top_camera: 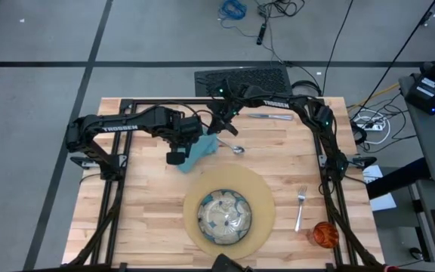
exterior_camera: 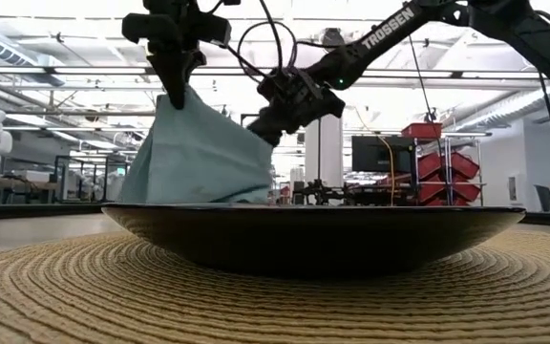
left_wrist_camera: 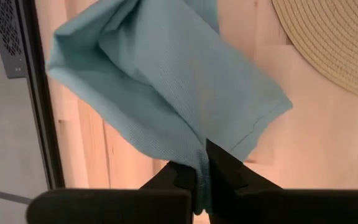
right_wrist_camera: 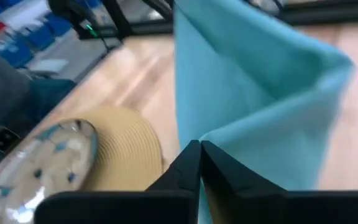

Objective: Set table place
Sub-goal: Fold the blue napkin

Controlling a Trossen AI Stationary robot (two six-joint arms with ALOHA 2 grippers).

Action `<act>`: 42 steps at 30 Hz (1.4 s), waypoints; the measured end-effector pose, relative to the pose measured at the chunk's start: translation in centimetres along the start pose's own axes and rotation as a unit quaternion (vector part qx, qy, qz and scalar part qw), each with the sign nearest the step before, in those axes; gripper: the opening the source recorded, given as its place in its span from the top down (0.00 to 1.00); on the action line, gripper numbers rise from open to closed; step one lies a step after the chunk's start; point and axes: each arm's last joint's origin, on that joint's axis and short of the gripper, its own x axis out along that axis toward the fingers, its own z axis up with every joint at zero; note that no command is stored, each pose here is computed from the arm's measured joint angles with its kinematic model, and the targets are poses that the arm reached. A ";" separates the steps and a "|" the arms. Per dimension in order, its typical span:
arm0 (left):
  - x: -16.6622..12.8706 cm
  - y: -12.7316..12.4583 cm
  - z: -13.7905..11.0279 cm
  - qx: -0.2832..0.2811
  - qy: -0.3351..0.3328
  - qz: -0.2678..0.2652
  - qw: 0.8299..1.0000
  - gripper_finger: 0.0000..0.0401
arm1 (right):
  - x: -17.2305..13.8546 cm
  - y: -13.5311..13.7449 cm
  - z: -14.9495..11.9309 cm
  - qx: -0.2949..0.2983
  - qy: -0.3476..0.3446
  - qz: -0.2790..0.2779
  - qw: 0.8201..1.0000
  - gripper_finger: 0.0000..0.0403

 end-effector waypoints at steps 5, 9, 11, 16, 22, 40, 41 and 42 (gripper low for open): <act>0.0 0.0 -0.1 0.001 0.003 0.000 1.000 1.00 | -0.4 -0.3 -0.3 0.015 0.013 -0.025 0.999 1.00; 0.0 -0.2 0.0 0.005 0.002 -0.001 1.000 1.00 | -1.8 -1.1 -0.5 0.037 -0.001 -0.036 0.999 0.93; -0.1 -0.6 0.1 0.010 0.000 -0.001 1.000 1.00 | -2.4 -1.4 -0.7 0.049 -0.007 -0.034 0.998 0.88; -0.2 -1.2 0.2 0.025 -0.003 -0.003 1.000 1.00 | -2.2 -1.5 -0.5 0.061 -0.011 -0.040 0.997 0.64; -0.3 -1.6 0.4 0.032 -0.010 -0.003 0.999 1.00 | -1.5 -1.4 0.2 0.052 -0.015 -0.063 0.997 0.44; -0.4 -2.1 0.5 0.041 -0.017 -0.003 0.999 1.00 | -0.3 -1.9 -0.3 0.041 0.009 -0.115 0.992 0.67; -0.4 -2.1 0.5 0.041 -0.017 -0.003 0.999 1.00 | -0.2 -2.0 -0.3 0.036 0.009 -0.116 0.993 0.71; -0.4 -2.1 0.5 0.041 -0.017 -0.003 0.999 1.00 | -0.2 -2.0 -0.2 0.030 0.008 -0.116 0.993 0.75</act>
